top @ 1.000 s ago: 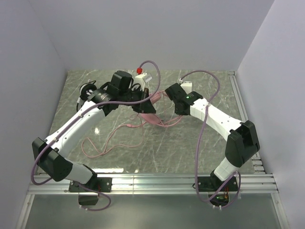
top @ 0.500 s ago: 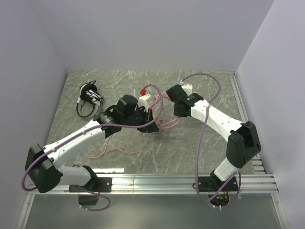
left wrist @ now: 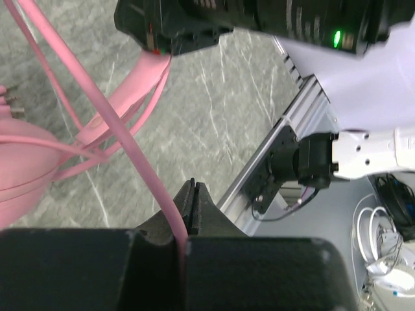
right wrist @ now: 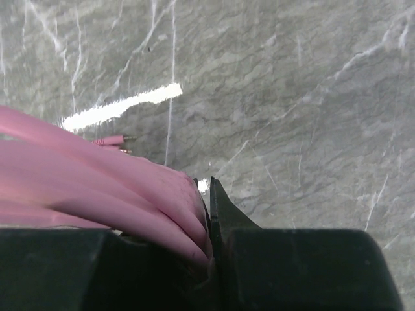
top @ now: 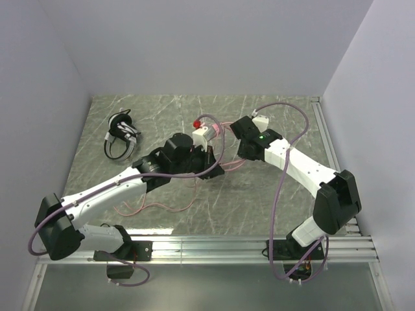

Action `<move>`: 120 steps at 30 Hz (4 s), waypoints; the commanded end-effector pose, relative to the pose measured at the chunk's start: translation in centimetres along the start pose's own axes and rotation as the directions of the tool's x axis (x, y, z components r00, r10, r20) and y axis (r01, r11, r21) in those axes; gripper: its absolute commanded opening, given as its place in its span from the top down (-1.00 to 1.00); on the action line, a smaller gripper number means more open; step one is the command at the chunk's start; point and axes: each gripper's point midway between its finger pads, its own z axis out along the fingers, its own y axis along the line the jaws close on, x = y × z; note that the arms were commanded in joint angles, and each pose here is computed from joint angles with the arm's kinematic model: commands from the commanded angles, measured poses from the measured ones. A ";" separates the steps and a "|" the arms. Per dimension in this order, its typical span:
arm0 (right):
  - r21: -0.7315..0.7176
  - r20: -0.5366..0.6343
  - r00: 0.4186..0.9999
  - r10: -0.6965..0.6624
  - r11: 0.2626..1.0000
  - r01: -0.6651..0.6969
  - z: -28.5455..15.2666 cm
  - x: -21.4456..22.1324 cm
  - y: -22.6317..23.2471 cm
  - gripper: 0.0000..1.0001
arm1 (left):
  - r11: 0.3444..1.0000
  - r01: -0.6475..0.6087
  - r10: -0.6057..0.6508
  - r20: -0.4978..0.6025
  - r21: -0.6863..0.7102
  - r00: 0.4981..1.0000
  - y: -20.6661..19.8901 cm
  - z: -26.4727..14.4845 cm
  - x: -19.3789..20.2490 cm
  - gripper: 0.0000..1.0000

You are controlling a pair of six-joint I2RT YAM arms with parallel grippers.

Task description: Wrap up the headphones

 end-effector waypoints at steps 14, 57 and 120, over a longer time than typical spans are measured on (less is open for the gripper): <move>-0.071 0.098 0.957 0.272 0.961 -0.266 0.6 -4.4 0.3 1.00 | 0.993 0.034 -0.032 -0.014 0.117 0.999 -5.3 2.3 2.8 0.94; -0.263 0.074 0.906 0.416 0.885 -0.384 -2.7 -5.9 -2.4 1.00 | 0.936 0.040 0.030 -0.192 0.351 0.981 -7.8 0.6 17.0 0.92; -0.862 0.090 0.993 0.082 0.505 0.037 -25.0 -0.6 -2.0 1.00 | 0.920 -0.181 0.108 0.220 0.347 0.970 3.8 6.4 -0.9 0.99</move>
